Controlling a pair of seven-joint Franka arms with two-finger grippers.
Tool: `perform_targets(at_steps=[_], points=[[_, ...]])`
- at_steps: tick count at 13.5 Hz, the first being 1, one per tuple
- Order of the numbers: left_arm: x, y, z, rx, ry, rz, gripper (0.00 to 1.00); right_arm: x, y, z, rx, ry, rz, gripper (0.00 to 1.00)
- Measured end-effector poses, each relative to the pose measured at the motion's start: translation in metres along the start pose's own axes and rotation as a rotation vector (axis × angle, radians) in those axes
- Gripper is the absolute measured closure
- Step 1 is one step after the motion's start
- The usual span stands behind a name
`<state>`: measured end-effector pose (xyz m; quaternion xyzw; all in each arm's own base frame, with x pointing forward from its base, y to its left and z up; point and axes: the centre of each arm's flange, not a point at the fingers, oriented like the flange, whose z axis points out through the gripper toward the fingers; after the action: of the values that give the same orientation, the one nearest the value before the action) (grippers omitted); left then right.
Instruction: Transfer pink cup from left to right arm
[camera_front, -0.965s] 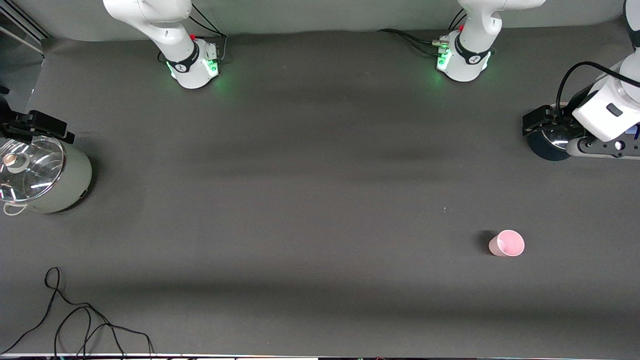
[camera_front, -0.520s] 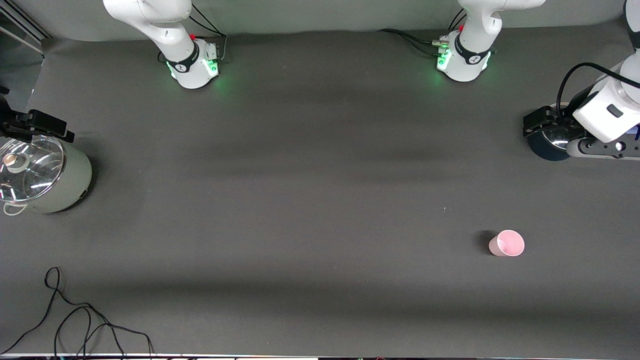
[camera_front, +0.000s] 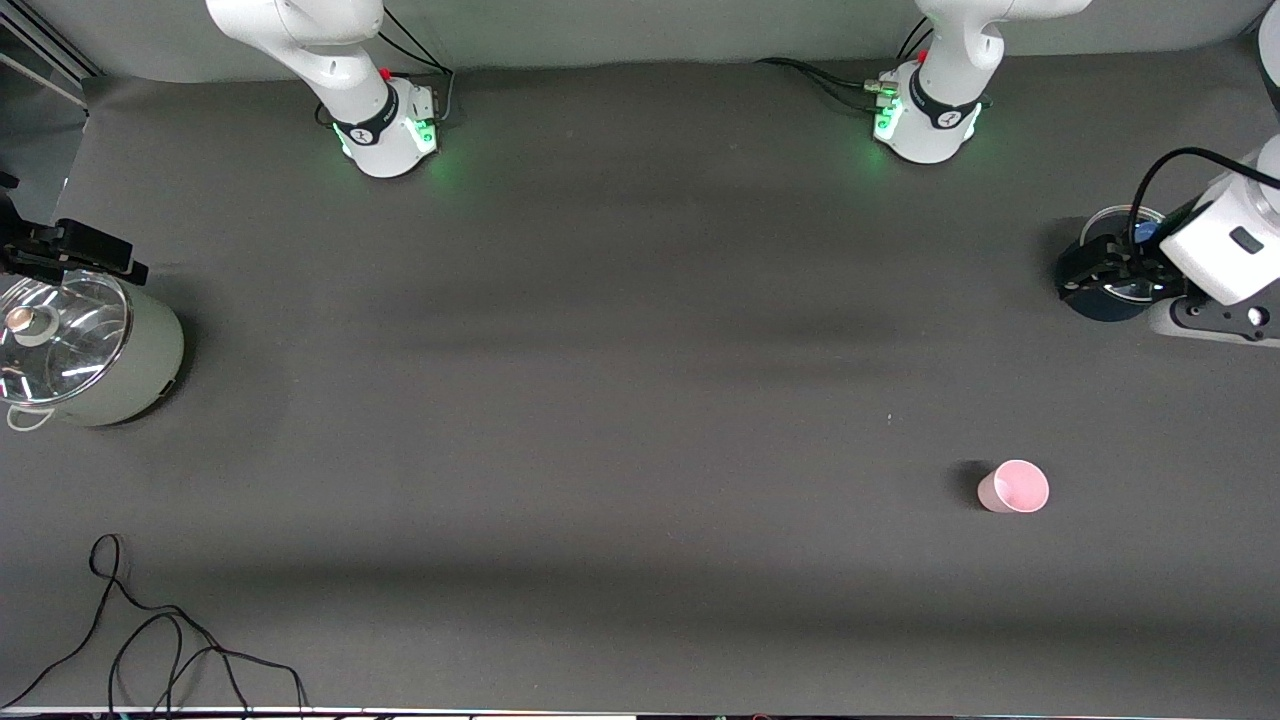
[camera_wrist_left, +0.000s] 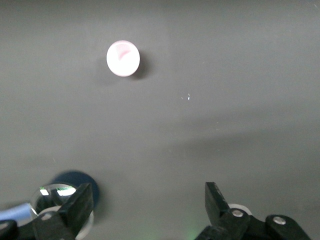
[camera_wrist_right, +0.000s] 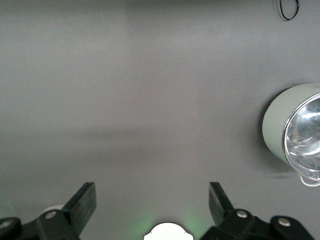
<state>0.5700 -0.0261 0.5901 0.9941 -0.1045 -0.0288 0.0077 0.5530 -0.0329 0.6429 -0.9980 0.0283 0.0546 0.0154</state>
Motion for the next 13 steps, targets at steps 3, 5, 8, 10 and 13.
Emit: perform_targets(at_steps=[3,5,8,10,13], points=[[0.020,-0.052,0.015,-0.018,0.019,0.175,0.00,0.000,0.001,0.000,0.000,0.001,0.002,0.00],[0.040,-0.092,0.042,-0.100,0.058,0.297,0.00,0.000,0.003,-0.001,0.000,0.001,0.005,0.00],[0.053,-0.157,0.098,-0.241,0.152,0.430,0.00,0.000,0.003,-0.001,0.000,0.002,0.006,0.00],[0.059,-0.185,0.133,-0.277,0.192,0.502,0.00,0.000,0.003,-0.001,0.000,0.002,0.006,0.00],[0.063,-0.221,0.184,-0.373,0.320,0.644,0.00,0.000,0.003,-0.001,0.000,0.001,0.006,0.00]])
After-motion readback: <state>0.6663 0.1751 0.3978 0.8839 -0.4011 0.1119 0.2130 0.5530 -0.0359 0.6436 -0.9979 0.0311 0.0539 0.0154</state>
